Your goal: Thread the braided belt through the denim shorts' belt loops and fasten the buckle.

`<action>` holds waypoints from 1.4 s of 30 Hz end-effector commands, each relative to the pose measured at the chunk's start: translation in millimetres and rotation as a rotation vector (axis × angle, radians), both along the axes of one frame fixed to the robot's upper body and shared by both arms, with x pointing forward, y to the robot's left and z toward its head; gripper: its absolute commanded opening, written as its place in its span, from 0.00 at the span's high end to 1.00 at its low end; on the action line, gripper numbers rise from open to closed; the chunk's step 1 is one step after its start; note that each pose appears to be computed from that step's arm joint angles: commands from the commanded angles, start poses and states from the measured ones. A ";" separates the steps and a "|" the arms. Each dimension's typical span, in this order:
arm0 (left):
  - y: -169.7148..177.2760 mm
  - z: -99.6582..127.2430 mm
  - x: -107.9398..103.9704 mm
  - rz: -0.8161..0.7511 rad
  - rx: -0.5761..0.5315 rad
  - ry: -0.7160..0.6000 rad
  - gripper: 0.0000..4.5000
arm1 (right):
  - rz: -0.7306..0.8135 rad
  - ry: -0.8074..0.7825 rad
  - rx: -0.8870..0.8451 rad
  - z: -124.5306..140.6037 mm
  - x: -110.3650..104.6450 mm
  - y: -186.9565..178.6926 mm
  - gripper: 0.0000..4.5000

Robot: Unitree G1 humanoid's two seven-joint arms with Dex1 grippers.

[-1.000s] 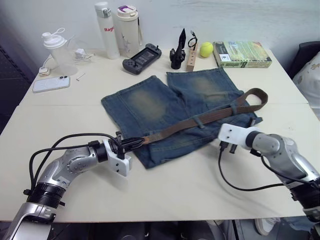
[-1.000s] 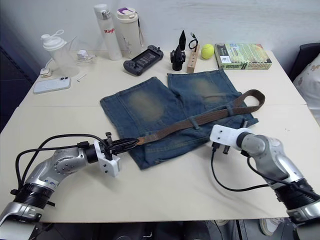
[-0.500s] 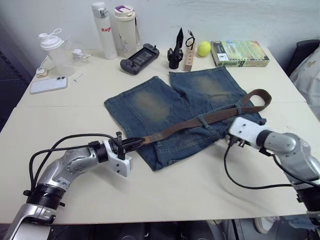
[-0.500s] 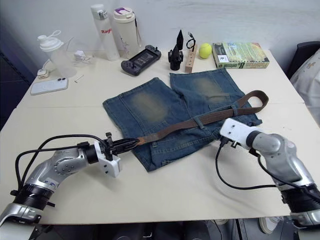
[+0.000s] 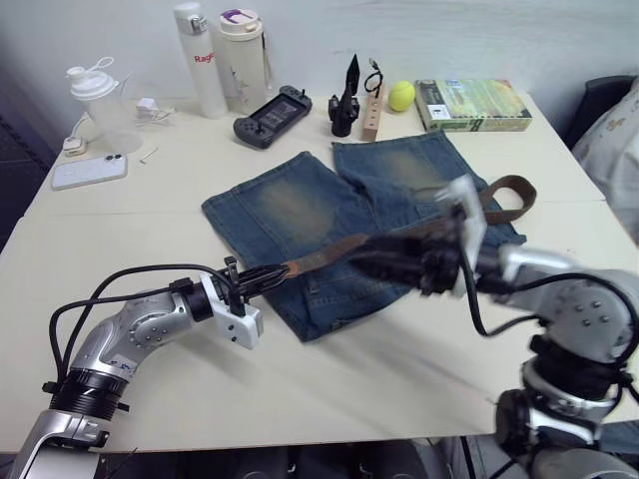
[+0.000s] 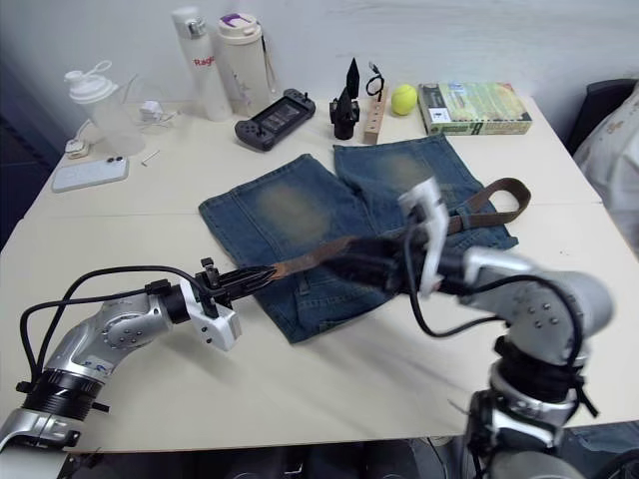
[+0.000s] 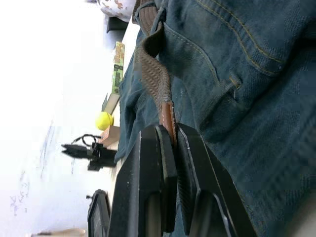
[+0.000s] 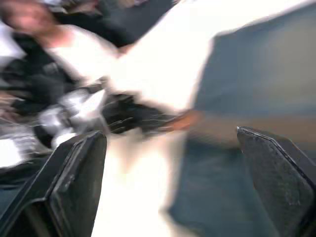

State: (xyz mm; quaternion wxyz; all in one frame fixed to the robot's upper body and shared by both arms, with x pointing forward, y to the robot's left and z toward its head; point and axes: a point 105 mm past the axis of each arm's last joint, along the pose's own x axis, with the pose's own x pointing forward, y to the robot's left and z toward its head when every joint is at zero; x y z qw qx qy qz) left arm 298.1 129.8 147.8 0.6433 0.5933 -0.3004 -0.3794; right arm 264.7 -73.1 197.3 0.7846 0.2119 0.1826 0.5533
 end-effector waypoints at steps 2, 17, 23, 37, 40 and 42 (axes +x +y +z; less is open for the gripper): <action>-2.2 12.9 -3.1 -0.013 -0.017 -0.052 1.00 | -0.136 0.224 0.215 -14.1 8.3 19.1 0.01; -3.7 12.4 -6.0 -0.017 -0.014 -0.045 1.00 | -0.518 0.768 0.413 -35.2 40.5 30.9 0.01; -3.8 11.7 -6.6 -0.020 -0.005 -0.041 1.00 | -0.538 0.740 0.440 -29.4 48.4 31.6 0.01; -5.2 12.2 -9.5 -0.032 0.000 -0.045 1.00 | -0.521 0.691 0.476 -27.0 50.7 41.5 0.99; -6.3 14.1 -11.6 -0.042 -0.017 -0.046 0.80 | -0.509 0.680 0.486 -24.7 50.6 42.0 1.00; -6.9 15.7 -12.9 -0.049 -0.041 -0.024 0.62 | -0.490 0.633 0.447 -25.3 48.3 43.4 1.00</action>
